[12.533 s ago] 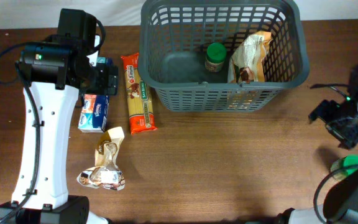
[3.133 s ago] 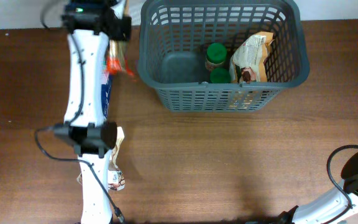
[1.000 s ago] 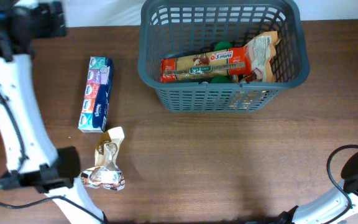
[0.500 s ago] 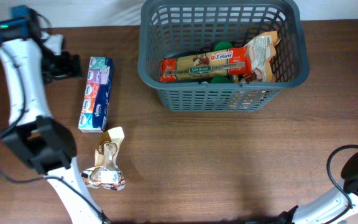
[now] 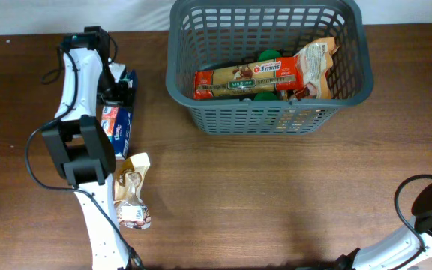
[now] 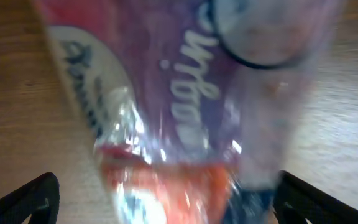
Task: Pack container
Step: 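Reach the left gripper to the Kleenex tissue box and grasp it, then lift the tissue box and place it into the basket, left gripper, then reach the left gripper to the beige snack wrapper and grasp it, then lift the wrapper over the basket and release it, left gripper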
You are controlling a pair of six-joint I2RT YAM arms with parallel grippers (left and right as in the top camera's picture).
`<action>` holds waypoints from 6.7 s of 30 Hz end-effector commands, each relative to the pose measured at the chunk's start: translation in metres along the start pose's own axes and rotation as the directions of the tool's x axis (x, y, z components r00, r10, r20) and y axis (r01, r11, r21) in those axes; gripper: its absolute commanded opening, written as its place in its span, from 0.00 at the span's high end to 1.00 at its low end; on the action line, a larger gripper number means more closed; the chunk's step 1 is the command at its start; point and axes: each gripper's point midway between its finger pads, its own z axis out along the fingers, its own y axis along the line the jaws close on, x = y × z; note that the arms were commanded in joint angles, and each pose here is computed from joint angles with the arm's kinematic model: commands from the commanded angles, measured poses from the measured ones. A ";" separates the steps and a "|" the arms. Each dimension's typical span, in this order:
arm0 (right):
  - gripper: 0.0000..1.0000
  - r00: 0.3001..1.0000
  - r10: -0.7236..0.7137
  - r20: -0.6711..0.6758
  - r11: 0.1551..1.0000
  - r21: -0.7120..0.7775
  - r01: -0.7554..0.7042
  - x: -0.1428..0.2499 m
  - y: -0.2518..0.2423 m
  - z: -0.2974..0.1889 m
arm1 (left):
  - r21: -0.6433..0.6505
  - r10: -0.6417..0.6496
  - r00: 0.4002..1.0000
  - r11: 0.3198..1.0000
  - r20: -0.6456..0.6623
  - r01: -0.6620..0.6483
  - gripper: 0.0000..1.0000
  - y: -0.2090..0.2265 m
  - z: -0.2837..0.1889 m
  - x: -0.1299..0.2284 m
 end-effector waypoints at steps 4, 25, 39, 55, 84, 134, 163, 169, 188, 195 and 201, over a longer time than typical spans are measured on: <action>0.01 1.000 0.009 -0.010 1.000 0.000 -0.009 0.001 0.000 0.003 | -0.030 0.002 1.000 1.000 -0.016 -0.003 0.19 0.008 0.015 -0.001; 0.01 1.000 0.009 -0.010 1.000 0.000 -0.009 0.001 0.000 0.003 | -0.032 0.185 0.982 0.982 -0.036 -0.186 0.98 -0.001 -0.023 0.007; 0.01 1.000 0.009 -0.010 1.000 0.000 -0.009 0.001 0.000 0.003 | -0.352 0.371 0.545 0.925 0.752 -0.144 0.98 -0.056 -0.345 -0.034; 0.01 1.000 0.009 -0.010 1.000 0.000 -0.009 0.001 0.000 0.003 | -0.779 0.927 -0.200 0.135 0.317 -0.612 0.98 -0.286 -0.341 -0.024; 0.01 1.000 0.009 -0.010 1.000 0.000 -0.009 0.001 0.000 0.003 | -0.508 0.584 0.328 0.810 0.742 -0.292 0.01 -0.188 -0.398 -0.002; 0.01 1.000 0.009 -0.010 1.000 0.000 -0.009 0.001 0.000 0.003 | 0.021 -0.143 0.989 0.990 0.039 0.142 0.01 -0.052 -0.010 0.198; 0.01 1.000 0.009 -0.010 1.000 0.000 -0.009 0.001 0.000 0.003 | 0.021 -0.084 0.935 0.996 0.344 0.082 0.98 -0.027 -0.145 0.081; 0.01 1.000 0.009 -0.010 1.000 0.000 -0.009 0.001 0.000 0.003 | -0.009 -0.061 0.762 0.996 0.645 0.087 0.98 -0.019 -0.269 0.047; 0.01 1.000 0.009 -0.010 1.000 0.000 -0.009 0.001 0.000 0.003 | -0.833 0.866 -0.309 0.195 0.394 -0.518 0.98 -0.303 -0.380 -0.005; 0.01 1.000 0.009 -0.010 1.000 0.000 -0.009 0.001 0.000 0.003 | -0.631 0.856 -0.124 0.263 0.501 -0.730 0.01 -0.348 -0.256 -0.055; 0.01 1.000 0.009 -0.010 1.000 0.001 -0.009 0.001 0.000 0.003 | -0.512 0.721 0.127 0.593 0.681 -0.622 0.01 -0.322 -0.304 -0.050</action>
